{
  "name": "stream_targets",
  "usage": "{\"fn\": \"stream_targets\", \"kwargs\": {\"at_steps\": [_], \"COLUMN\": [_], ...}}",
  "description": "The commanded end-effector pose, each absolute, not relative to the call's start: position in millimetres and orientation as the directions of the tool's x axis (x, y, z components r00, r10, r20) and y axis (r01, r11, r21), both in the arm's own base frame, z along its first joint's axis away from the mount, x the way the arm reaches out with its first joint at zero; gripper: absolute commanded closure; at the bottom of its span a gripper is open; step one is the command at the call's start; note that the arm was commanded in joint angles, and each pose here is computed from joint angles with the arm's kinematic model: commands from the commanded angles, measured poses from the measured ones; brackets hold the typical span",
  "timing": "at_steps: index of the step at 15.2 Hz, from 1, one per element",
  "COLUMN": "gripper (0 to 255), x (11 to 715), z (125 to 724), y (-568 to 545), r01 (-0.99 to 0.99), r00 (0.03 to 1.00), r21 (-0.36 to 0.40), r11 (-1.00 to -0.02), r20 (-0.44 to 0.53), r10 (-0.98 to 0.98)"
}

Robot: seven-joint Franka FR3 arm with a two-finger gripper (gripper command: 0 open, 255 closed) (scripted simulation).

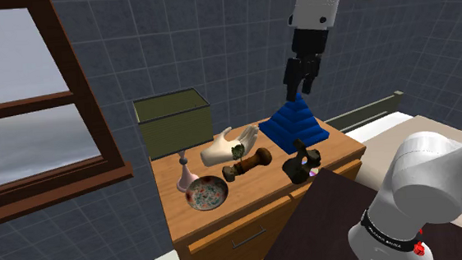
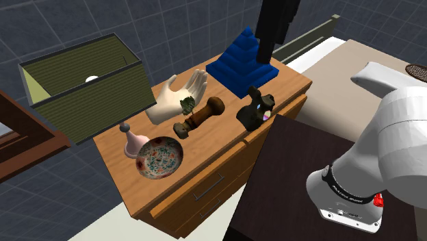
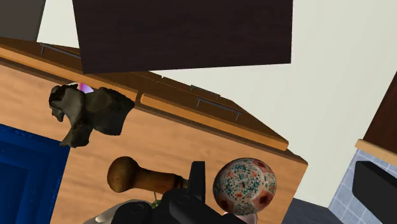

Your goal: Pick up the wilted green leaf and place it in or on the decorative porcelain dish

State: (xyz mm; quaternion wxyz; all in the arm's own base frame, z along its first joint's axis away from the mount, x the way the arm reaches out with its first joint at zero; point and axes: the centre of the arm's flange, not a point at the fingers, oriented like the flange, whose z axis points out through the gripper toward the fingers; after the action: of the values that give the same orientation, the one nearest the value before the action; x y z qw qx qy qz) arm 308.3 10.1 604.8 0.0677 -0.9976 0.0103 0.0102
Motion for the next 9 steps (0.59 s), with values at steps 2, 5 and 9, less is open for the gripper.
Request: {"fn": "stream_targets", "kwargs": {"at_steps": [2, 5, 9], "gripper": [0, 0, 0], "x": [317, 342, 375], "z": [595, 565, 526], "y": [8, 2, -7], "r01": [-0.024, -0.032, -0.042], "r00": [1.000, 0.999, 0.999], "r21": [-0.130, -0.117, -0.100], "r11": [-0.991, -0.993, -0.994], "r20": [-0.023, -0.026, -0.031], "r10": [-0.022, -0.029, -0.039]}}
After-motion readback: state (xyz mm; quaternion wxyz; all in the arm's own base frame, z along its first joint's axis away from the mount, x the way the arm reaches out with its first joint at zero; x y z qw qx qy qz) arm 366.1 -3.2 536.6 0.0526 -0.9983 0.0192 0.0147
